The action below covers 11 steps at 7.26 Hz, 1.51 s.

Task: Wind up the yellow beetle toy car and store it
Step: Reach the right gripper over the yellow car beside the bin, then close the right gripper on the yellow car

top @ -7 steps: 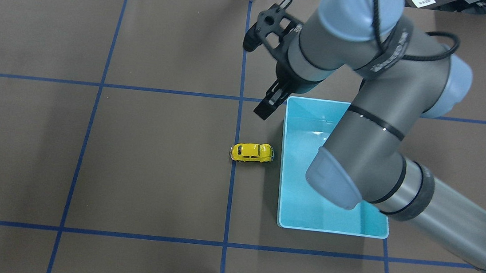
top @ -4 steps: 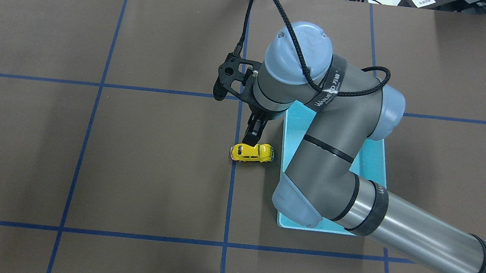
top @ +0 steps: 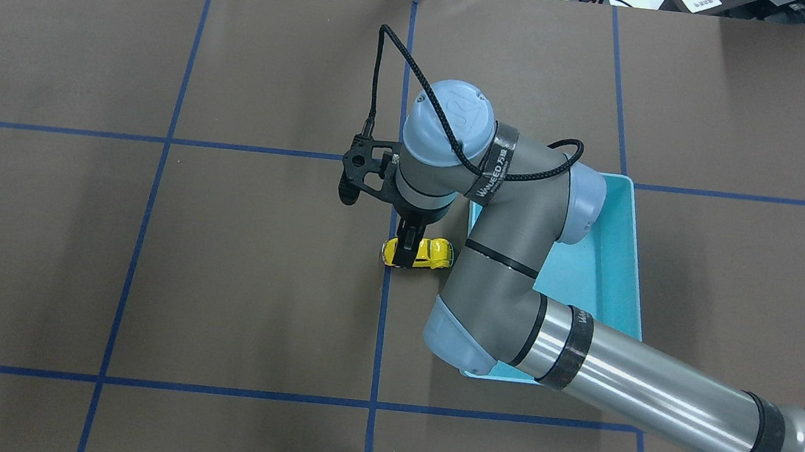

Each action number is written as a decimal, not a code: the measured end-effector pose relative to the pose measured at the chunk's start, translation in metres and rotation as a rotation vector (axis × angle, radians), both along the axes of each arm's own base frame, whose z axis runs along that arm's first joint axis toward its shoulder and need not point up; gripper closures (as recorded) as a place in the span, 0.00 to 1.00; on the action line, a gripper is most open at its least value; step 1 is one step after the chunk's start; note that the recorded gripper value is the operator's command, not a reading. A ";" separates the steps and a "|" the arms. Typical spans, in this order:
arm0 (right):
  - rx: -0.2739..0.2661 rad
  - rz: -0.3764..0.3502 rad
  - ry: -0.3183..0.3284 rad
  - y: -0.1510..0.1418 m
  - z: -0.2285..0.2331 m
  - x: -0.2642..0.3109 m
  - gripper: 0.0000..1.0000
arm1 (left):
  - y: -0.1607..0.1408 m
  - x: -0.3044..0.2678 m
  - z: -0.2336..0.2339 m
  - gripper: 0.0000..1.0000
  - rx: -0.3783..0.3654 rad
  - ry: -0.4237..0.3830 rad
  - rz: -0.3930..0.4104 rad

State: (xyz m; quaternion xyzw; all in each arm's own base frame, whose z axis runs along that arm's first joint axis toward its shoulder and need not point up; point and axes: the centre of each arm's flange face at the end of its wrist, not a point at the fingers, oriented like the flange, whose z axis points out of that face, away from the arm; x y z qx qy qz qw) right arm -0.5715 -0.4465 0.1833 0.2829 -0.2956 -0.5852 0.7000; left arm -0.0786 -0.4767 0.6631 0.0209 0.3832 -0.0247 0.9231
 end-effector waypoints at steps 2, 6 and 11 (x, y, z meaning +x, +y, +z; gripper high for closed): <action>0.007 -0.029 0.008 0.015 0.025 -0.011 0.00 | 0.000 0.000 0.000 0.00 -0.001 0.000 0.000; 0.037 -0.044 0.002 0.016 0.037 -0.022 0.00 | 0.000 0.000 0.001 0.00 -0.003 -0.001 0.000; 0.048 -0.038 0.010 0.011 0.058 -0.035 0.87 | 0.000 0.000 0.001 0.00 -0.005 -0.001 0.000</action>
